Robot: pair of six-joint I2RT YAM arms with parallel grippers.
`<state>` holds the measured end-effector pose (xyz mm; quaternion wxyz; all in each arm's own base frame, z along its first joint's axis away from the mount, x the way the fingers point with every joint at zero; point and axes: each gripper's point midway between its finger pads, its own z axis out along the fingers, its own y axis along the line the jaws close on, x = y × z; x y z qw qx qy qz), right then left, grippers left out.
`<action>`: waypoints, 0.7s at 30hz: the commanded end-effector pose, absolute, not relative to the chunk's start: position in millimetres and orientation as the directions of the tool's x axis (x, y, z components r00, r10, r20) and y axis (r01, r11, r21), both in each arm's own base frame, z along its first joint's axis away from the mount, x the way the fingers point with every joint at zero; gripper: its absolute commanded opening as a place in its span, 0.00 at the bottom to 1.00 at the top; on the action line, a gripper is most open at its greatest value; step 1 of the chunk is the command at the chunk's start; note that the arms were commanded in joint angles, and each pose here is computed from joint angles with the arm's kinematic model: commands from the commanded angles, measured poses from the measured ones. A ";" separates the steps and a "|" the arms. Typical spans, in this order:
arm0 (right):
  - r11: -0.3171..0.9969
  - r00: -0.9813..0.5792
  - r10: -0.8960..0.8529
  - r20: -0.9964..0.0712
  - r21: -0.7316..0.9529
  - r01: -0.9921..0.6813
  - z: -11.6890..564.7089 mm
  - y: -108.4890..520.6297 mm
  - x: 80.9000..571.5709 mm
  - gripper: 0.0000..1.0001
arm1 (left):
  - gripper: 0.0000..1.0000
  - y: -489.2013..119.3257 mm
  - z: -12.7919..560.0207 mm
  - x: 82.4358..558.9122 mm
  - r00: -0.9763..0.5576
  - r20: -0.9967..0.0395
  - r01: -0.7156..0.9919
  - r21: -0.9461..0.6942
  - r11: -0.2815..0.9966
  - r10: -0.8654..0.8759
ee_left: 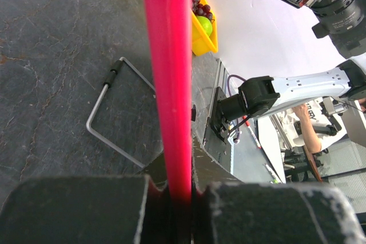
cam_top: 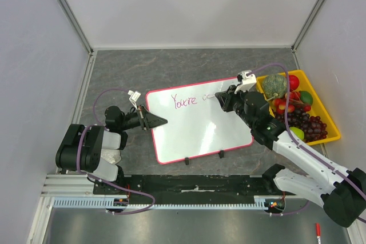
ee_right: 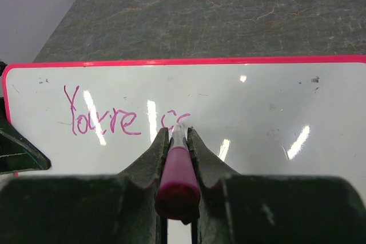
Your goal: Write a sentence on the whiteboard
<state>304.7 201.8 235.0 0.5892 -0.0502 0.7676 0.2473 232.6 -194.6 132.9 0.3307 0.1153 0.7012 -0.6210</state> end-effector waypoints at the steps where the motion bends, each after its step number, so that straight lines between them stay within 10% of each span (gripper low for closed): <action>1: 0.878 -0.295 0.199 -0.934 0.304 -0.370 234.4 196.4 299.8 0.00 | 0.02 -194.2 124.7 231.9 -0.718 -0.657 0.619 -0.754 0.222 -0.230; 21: 0.903 -0.237 0.228 -0.944 0.296 -0.312 255.5 191.1 318.9 0.00 | 0.02 -194.3 124.9 231.9 -0.718 -0.657 0.619 -0.754 0.222 -0.230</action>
